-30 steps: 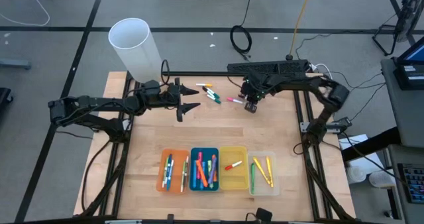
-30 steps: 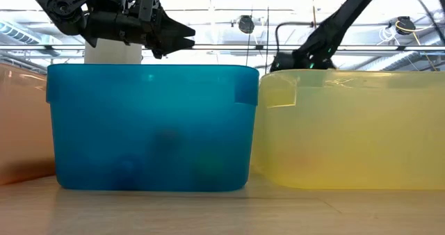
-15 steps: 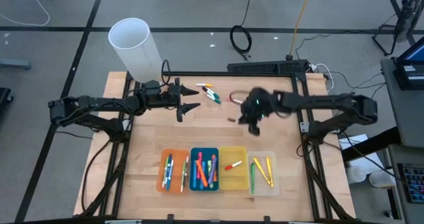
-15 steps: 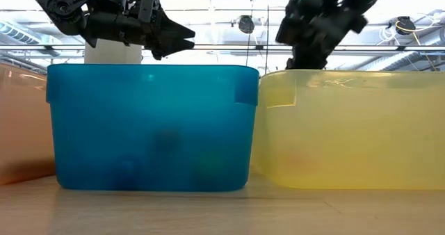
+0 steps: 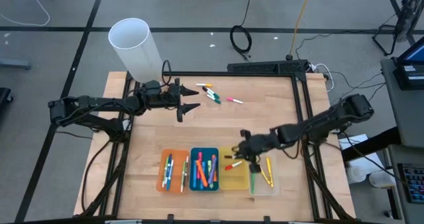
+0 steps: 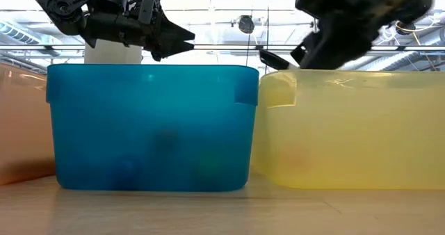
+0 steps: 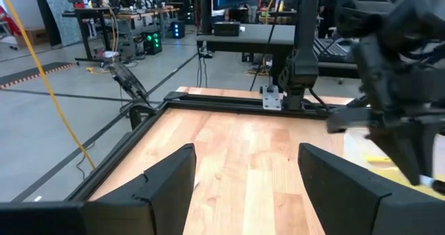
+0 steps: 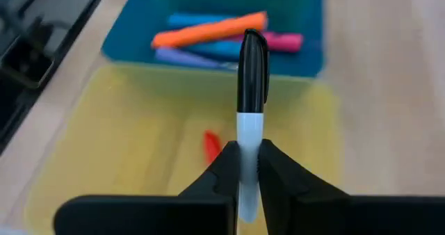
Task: Pick & Place Markers
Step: Put the right black highlighter pen into the yellow bin
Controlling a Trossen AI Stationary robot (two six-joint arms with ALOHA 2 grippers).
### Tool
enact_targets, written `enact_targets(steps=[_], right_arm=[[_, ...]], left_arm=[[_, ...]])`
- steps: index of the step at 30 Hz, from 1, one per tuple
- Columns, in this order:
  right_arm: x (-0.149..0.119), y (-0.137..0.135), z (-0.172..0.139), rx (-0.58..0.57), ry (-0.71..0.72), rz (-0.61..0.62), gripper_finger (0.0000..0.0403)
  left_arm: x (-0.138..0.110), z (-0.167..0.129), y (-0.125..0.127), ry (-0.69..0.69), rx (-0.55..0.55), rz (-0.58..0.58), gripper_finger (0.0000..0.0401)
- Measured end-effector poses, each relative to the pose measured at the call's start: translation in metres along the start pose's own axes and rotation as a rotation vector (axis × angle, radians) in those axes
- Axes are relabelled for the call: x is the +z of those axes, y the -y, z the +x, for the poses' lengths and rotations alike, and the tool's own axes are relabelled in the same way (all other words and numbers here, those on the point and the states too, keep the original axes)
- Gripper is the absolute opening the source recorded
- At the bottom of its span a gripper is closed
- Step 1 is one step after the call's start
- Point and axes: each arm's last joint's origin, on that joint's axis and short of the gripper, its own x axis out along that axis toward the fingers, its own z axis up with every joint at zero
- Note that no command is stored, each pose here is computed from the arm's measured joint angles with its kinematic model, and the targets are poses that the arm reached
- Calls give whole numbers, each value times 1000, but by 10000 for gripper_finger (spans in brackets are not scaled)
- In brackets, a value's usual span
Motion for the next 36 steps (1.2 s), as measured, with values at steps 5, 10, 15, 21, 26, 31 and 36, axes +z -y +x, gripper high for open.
enact_targets(steps=[5, 10, 15, 21, 26, 31, 36], right_arm=[[-13, -14, 8, 31, -93, -30, 34], [-14, -14, 9, 31, -100, -6, 42], [-14, -14, 9, 30, -99, -6, 43], [-13, -14, 9, 31, -98, -6, 44], [-13, -14, 9, 30, -98, -11, 45], [-12, -14, 9, 32, -84, -19, 45], [-7, -15, 9, 41, -37, -48, 59]], left_arm=[[-1, 0, 0, -7, 0, -1, 255], [-1, 0, 0, -10, -1, -2, 255], [-1, 0, 0, -12, 0, -3, 255], [-1, 0, 0, -13, 0, -3, 255], [-1, 0, 0, -12, 0, -3, 255], [-1, 0, 0, -12, 0, -3, 255], [-1, 0, 0, -12, 0, -3, 255]])
